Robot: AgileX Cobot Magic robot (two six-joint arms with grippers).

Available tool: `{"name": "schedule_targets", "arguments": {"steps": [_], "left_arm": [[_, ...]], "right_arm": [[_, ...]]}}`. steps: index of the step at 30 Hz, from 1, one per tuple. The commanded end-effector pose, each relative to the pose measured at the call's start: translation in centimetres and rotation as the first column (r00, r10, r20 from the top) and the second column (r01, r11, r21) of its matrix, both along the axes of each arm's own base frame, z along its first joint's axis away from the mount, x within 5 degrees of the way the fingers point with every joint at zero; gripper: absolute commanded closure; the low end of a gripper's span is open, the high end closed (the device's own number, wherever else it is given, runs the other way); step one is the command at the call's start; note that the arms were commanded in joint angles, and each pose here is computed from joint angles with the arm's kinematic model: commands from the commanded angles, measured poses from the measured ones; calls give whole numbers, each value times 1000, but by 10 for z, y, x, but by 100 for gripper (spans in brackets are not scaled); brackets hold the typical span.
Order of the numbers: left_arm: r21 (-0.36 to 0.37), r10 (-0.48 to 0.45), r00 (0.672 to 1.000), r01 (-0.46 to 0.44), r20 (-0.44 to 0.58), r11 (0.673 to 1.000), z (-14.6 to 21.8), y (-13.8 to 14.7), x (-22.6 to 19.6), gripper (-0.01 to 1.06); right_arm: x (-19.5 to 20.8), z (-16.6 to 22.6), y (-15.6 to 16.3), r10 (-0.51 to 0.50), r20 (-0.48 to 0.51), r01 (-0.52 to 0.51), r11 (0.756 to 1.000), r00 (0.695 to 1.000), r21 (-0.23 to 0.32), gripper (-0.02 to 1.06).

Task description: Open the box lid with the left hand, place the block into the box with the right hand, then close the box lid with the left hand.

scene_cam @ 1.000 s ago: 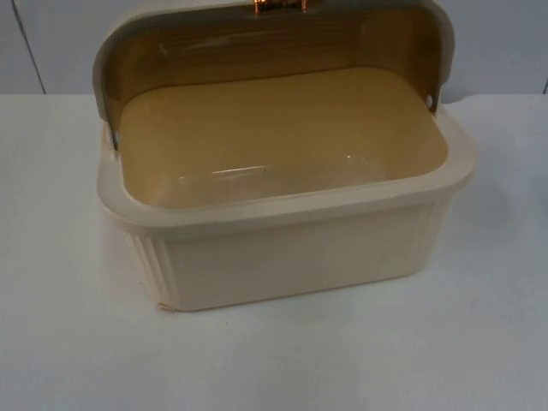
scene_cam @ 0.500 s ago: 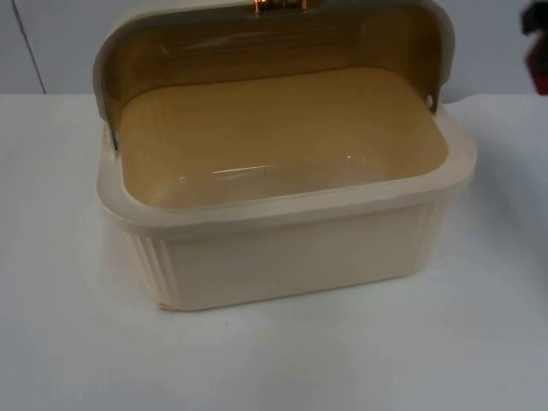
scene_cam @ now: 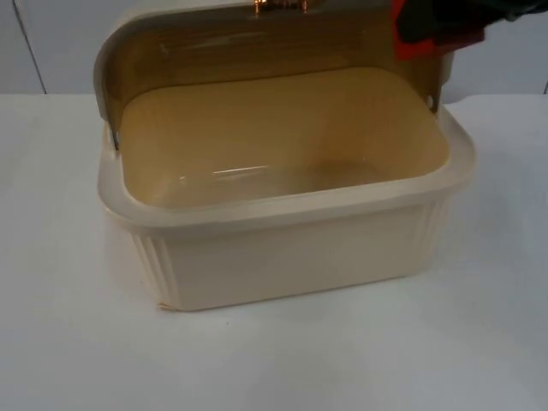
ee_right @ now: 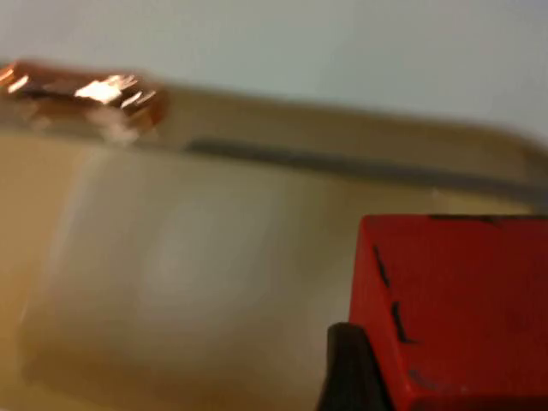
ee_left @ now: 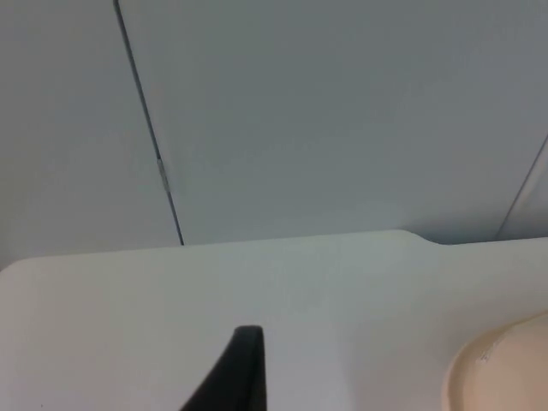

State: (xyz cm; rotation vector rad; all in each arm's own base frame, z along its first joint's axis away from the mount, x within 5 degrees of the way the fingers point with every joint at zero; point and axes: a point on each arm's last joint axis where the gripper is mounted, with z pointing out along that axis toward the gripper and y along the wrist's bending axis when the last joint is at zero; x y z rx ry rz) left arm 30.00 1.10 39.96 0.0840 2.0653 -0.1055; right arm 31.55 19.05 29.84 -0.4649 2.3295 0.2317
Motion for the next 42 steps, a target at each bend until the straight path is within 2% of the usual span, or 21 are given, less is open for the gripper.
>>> {"name": "schedule_targets", "arguments": {"steps": [1,7,10,16,20,22,24,30,33,35,37,42], "left_arm": [[4,3,1000,-3,4,1000,1,1,0,3],[4,3,1000,-3,4,1000,1,1,0,3],[4,3,1000,-3,4,1000,1,1,0,3],[4,3,1000,-3,4,1000,1,1,0,3],[6,2,1000,-2,2,1000,1,1,0,3],[7,1,1000,-1,-2,1000,1,1,0,3],[7,1,1000,-1,-2,1000,1,1,0,3],[7,1,1000,-1,-2,1000,1,1,0,3],[8,3,1000,-3,4,1000,1,1,0,3],[8,3,1000,-3,4,1000,1,1,0,3],[8,3,1000,-3,4,1000,1,1,0,3],[8,2,1000,-2,-1,1000,1,1,0,3]], "right_arm": [[-6,8,3,18,9,-18,1000,1000,-2,105],[-13,10,13,68,29,-68,998,997,-8,105],[-12,11,15,69,41,-70,997,997,22,105],[-18,9,21,113,-14,-112,992,993,61,105],[-30,6,29,152,-58,-151,988,987,23,105],[-42,4,37,189,-102,-192,981,977,-23,105],[-51,7,42,223,-97,-229,972,970,-51,105],[-61,19,41,252,-73,-256,965,965,-54,105],[-53,21,44,290,32,-286,954,957,-87,105],[-49,18,48,301,60,-295,952,952,-83,105],[-40,8,58,309,90,-303,951,947,-66,105],[-28,-17,69,313,77,-308,948,946,-75,105]]}}
